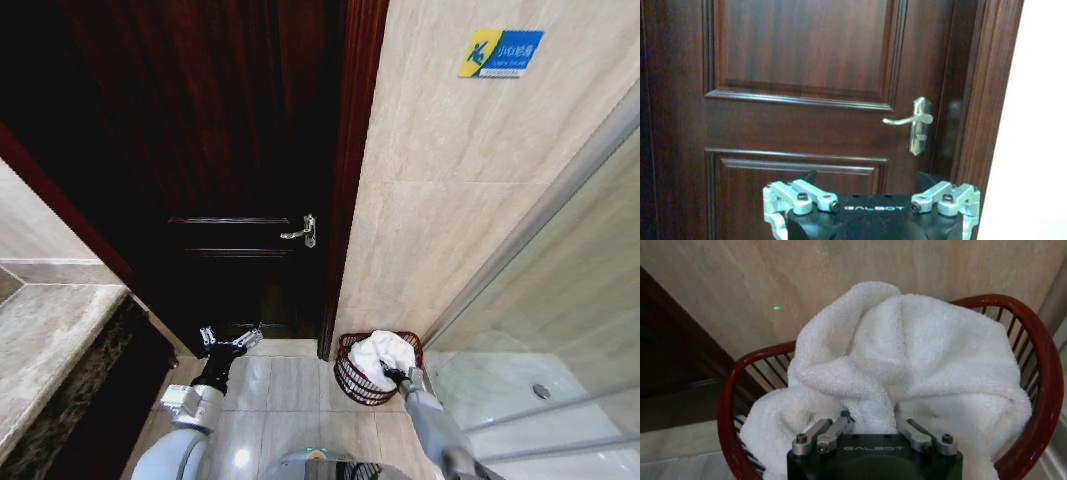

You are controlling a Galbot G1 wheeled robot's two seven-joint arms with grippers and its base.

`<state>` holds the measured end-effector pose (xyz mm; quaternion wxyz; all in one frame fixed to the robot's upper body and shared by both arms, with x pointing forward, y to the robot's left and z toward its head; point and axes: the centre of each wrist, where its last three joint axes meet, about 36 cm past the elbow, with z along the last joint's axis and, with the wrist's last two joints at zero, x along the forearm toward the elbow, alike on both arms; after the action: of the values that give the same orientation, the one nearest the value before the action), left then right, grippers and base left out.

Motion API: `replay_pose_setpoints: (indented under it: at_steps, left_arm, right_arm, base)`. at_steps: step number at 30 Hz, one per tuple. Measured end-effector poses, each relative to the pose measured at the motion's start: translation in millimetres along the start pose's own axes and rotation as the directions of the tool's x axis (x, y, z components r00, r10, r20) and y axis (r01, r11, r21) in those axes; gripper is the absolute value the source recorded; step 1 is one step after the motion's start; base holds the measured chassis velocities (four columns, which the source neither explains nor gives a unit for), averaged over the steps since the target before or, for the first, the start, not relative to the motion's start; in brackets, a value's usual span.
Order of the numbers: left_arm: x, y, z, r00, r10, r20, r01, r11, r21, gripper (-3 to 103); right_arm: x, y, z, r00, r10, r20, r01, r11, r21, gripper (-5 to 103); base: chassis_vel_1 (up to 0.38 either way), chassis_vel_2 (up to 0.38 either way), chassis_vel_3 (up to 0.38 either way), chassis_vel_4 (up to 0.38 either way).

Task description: Discard the used towel into the hamper.

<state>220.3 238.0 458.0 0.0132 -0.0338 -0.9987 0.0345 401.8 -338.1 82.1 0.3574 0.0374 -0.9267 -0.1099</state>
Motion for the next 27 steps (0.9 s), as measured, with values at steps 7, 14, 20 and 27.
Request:
replay_pose_setpoints:
  at_steps: [7, 14, 20, 27]
  left_arm:
    - [0.0, 0.0, 0.0, 1.0, 0.0, 0.0, 0.0, 1.0, 0.0, 100]
    - [0.0, 0.0, 0.0, 1.0, 0.0, 0.0, 0.0, 1.0, 0.0, 100]
    - [0.0, 0.0, 0.0, 1.0, 0.0, 0.0, 0.0, 1.0, 0.0, 100]
    - [0.0, 0.0, 0.0, 1.0, 0.0, 0.0, 0.0, 1.0, 0.0, 100]
  right_arm:
    - [2.0, -1.5, 4.1, 1.0, 0.003, -0.005, -0.003, 1.0, 0.0, 20]
    - [4.5, -2.1, 10.3, 1.0, 0.011, -0.015, -0.011, 1.0, 0.0, 20]
    - [9.2, -5.4, 16.4, 0.998, 0.021, -0.053, -0.02, 1.0, 0.023, 20]
    - [19.1, -16.4, 31.4, 0.991, 0.033, -0.13, -0.023, 0.997, 0.077, 19]
  base:
    - [-0.019, 0.016, 0.017, -0.014]
    - [-0.134, 0.127, 0.121, -0.138]
    - [-0.11, 0.129, 0.118, -0.091]
    - [0.008, -0.014, -0.023, 0.016]
